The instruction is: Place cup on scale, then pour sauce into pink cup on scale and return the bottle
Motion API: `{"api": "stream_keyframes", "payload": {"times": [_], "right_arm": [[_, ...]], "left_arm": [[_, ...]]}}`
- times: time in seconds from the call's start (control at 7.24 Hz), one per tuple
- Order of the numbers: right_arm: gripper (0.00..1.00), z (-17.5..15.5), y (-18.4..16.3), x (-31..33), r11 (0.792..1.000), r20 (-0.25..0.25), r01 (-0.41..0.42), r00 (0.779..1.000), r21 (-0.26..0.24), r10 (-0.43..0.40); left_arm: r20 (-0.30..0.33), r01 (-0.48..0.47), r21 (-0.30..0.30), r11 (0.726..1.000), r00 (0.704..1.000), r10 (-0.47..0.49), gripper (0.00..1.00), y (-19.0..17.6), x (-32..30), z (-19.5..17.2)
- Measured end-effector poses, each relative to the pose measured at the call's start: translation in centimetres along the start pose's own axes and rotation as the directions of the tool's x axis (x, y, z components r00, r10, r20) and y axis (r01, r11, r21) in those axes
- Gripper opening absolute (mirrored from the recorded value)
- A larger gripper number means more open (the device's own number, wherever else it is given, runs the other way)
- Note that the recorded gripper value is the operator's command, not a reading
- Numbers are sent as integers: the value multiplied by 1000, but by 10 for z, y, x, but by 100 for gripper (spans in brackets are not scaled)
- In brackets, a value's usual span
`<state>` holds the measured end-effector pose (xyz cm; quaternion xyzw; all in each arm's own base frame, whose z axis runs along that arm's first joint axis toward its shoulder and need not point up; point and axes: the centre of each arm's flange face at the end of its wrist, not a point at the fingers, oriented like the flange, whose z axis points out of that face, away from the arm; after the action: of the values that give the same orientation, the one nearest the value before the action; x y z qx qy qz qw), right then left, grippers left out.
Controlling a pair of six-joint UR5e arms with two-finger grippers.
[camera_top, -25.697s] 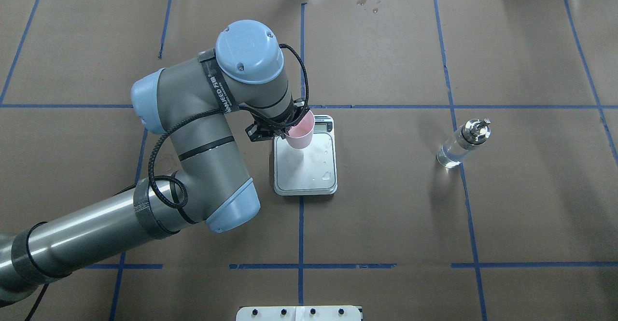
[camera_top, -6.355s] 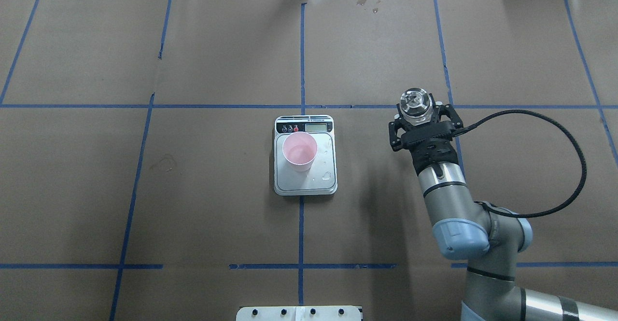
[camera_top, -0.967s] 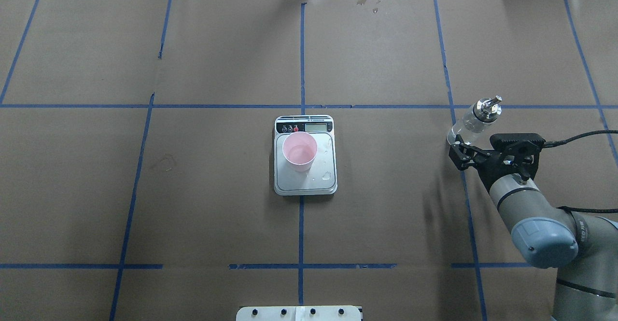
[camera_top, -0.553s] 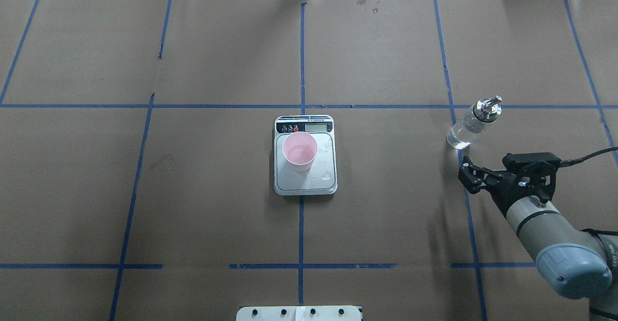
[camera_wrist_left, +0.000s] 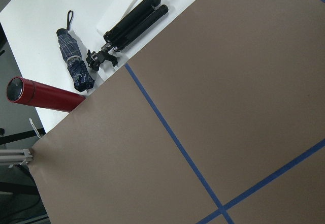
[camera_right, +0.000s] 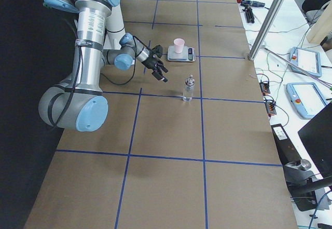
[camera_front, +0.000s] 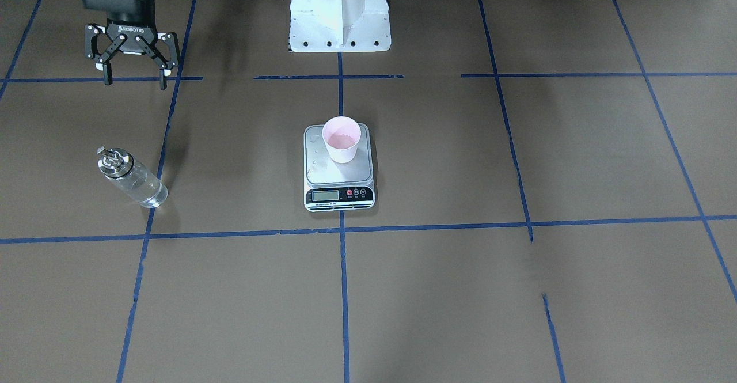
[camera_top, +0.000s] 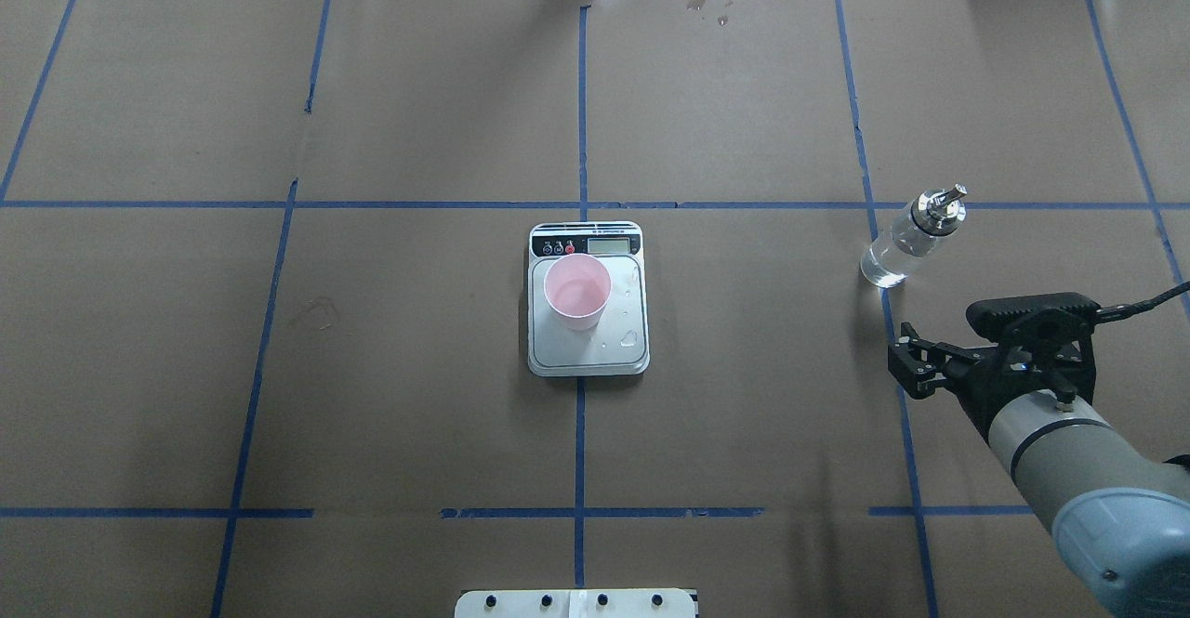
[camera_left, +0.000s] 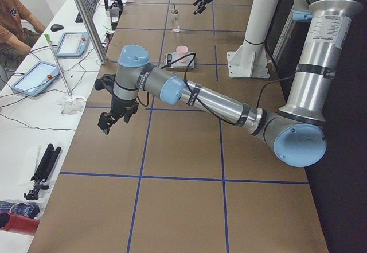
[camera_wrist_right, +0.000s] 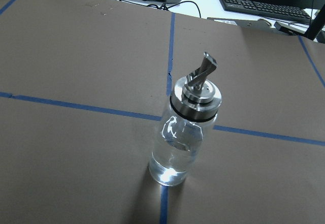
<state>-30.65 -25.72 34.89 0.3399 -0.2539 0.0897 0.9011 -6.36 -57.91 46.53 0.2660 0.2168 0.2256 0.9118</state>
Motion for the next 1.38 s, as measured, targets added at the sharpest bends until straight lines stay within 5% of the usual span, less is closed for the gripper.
{"api": "stream_keyframes", "payload": {"times": [0.28, 0.69, 0.97, 1.38], "right_arm": [[100, -7, -28, 7, 995, 0, -14, 1000, -97, 14], [100, 6, -124, 51, 966, 33, 55, 998, -252, -48], [100, 38, -185, 141, 913, 127, 129, 988, -387, -86], [100, 96, -206, 297, 839, 302, 266, 945, -475, -128]], "left_arm": [[1, -1, 3, 1000, 1000, 1, 100, -1, 0, -2], [3, -2, 6, 1000, 1000, 2, 100, -1, 1, -3], [0, -3, 9, 1000, 1000, 3, 100, -2, 1, -4], [-34, 20, -15, 1000, 999, -20, 100, 7, -2, 4]]}}
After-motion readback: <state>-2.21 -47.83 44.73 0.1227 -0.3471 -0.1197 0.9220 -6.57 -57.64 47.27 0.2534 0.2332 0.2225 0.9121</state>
